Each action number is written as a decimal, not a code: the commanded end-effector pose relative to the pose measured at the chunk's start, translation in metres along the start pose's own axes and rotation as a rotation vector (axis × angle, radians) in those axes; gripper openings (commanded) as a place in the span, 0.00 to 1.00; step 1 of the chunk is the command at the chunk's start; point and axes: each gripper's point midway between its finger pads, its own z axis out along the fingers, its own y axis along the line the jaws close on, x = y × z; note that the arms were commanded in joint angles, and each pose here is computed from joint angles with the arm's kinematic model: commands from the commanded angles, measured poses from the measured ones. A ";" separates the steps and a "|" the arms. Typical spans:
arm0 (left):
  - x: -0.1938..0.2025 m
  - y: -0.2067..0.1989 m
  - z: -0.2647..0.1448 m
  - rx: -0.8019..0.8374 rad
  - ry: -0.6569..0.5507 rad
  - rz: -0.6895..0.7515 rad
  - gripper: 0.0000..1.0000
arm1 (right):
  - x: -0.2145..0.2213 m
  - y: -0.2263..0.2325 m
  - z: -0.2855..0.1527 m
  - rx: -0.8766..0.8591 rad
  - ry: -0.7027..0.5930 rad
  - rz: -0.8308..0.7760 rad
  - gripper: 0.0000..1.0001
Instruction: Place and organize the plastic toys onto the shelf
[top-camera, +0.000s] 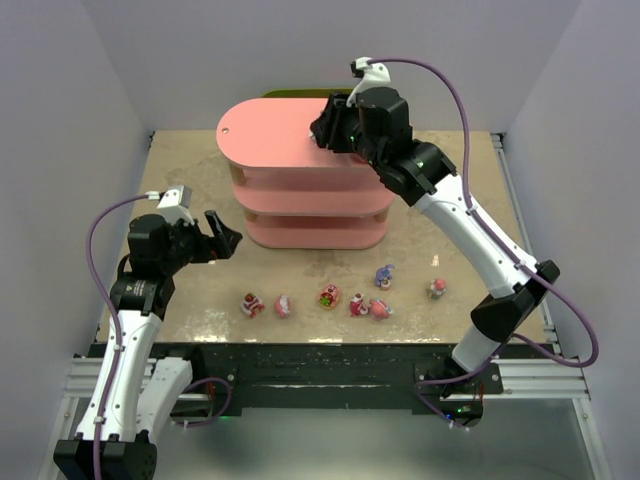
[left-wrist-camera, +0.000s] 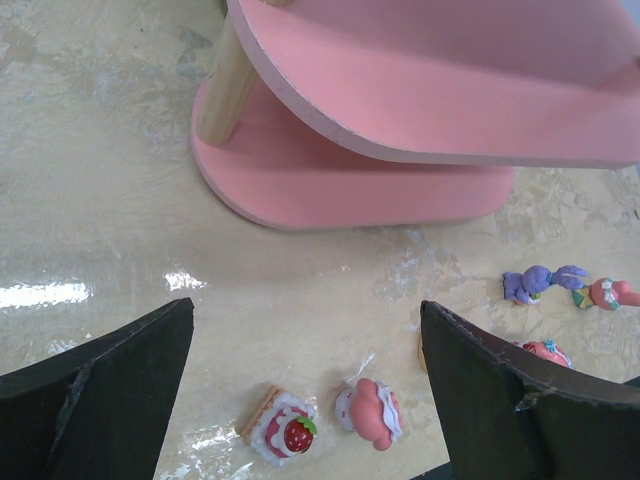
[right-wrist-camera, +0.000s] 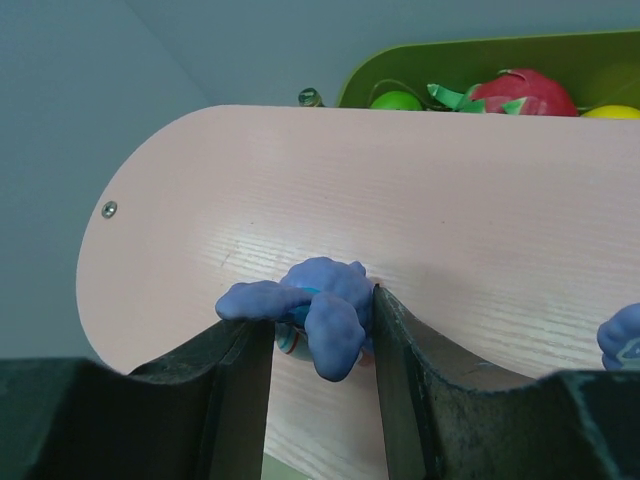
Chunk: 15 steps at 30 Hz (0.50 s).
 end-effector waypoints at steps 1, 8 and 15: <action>-0.005 -0.003 -0.001 0.007 -0.027 0.009 0.99 | -0.006 0.023 -0.025 -0.136 0.049 0.008 0.30; -0.003 -0.002 -0.001 0.004 -0.024 0.009 0.99 | 0.002 0.031 -0.028 -0.186 0.094 0.018 0.33; -0.002 -0.001 -0.002 0.002 -0.027 0.010 0.99 | 0.010 0.034 -0.028 -0.201 0.126 0.023 0.46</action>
